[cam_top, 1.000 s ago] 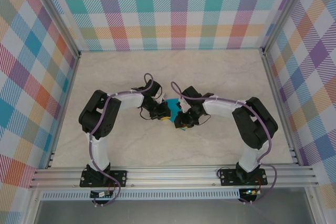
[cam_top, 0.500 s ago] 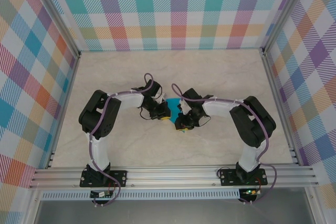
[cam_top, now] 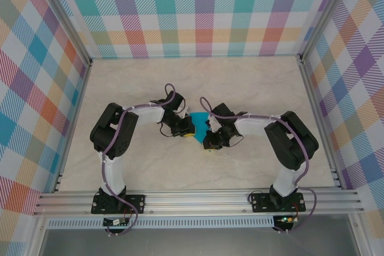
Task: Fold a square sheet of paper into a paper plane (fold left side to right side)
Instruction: Third fold the triangle at the center of the table.
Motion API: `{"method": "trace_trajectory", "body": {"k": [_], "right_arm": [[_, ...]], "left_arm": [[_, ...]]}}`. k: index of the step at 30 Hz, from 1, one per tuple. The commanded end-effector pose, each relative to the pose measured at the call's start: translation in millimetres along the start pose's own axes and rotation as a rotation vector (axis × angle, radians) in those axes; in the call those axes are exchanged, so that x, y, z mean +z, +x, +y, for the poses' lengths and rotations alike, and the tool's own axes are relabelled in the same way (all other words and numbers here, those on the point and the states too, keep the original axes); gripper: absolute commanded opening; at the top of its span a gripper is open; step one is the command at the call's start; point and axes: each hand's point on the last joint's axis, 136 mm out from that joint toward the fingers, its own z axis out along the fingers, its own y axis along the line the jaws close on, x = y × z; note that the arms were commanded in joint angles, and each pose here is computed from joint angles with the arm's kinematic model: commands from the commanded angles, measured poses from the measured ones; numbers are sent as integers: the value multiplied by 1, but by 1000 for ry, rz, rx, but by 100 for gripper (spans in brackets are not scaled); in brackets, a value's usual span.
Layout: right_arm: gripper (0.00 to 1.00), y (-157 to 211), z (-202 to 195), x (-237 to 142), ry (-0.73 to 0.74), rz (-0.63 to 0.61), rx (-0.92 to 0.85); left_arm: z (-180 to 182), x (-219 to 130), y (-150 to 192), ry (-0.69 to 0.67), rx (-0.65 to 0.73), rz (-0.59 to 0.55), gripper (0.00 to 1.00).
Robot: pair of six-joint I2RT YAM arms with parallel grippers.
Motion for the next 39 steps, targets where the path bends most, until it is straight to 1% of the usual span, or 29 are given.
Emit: {"method": "trace_trajectory", "body": {"k": [1,7,9,12,15,18,21,25,30,39], "right_arm": [[5,51,-30,5,73,140,114],[2,71,-40,1,58,141,149],[1,72,-37,-1,41,144,145],[1,62,-18,-18,5,109,103],[3,45,3,-42,-1,41,52],[2,29,18,-50,-33,-4,40],[0,13,20,-42,-41,-14,64],[0,-7,11,-29,15,-37,112],[0,-21,8,-23,28,-60,143],[0,4,-27,2,123,43,214]], "left_arm": [[46,11,19,-167,-66,49,8],[46,10,18,-172,-65,48,8],[44,9,17,-168,-63,45,7],[42,7,16,-163,-59,40,7],[40,4,16,-161,-56,37,7],[37,3,15,-154,-52,32,7],[36,3,14,-151,-50,31,7],[35,2,15,-149,-49,32,7],[33,2,14,-145,-48,30,7],[26,-3,12,-126,-32,15,7]]}}
